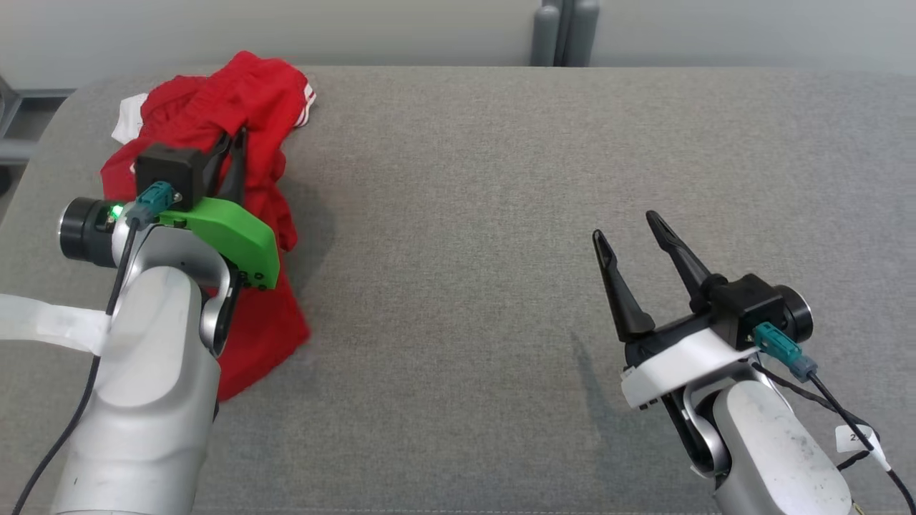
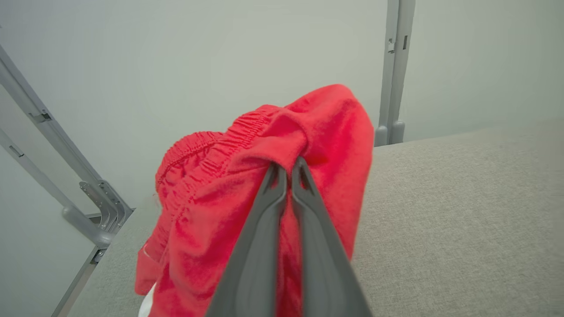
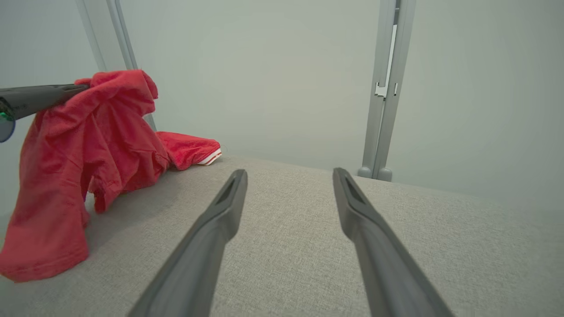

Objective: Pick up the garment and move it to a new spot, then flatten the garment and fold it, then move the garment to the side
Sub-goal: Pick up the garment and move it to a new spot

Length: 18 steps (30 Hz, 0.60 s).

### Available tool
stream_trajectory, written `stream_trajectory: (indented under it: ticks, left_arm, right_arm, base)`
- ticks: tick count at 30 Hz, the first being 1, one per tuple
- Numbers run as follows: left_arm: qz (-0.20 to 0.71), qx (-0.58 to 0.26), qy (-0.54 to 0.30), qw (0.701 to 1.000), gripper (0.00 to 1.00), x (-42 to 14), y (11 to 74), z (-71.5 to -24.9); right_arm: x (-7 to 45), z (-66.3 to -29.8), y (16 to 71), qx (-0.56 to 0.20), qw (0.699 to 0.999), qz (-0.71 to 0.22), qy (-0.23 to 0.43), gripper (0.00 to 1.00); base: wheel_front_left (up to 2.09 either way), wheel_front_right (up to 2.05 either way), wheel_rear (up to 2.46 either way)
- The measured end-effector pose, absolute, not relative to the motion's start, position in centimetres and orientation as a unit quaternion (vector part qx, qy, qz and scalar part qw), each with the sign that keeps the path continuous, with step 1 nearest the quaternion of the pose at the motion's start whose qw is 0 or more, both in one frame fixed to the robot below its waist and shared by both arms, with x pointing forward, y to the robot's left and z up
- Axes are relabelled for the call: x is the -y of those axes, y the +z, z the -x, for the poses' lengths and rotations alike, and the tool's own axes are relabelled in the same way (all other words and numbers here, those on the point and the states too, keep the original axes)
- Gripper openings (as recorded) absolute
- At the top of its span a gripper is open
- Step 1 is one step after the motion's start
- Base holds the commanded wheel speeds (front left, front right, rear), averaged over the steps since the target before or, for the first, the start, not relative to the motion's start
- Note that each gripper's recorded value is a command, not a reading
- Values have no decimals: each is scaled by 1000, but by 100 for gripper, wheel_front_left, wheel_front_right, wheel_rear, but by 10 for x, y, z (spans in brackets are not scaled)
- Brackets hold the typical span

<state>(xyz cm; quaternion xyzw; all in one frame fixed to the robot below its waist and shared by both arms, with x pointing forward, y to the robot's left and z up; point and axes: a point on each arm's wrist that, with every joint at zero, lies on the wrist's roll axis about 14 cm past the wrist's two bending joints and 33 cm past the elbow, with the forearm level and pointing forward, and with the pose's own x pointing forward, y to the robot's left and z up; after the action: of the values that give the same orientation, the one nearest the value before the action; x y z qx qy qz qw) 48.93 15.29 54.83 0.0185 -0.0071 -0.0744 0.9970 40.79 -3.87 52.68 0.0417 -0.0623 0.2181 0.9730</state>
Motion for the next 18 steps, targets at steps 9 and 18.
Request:
stream_trajectory:
  ticks: [9, 18]
  left_arm:
    - [-46, 11, -216, 975, 0, -51, 556, -479]
    - [-63, -15, -315, 947, 0, 26, 536, -463]
  right_arm:
    - [75, -388, 532, 67, 984, -41, 159, 100]
    - [117, -371, 536, 74, 992, -36, 92, 100]
  base:
    - [0, 0, 0]
    - [0, 0, 0]
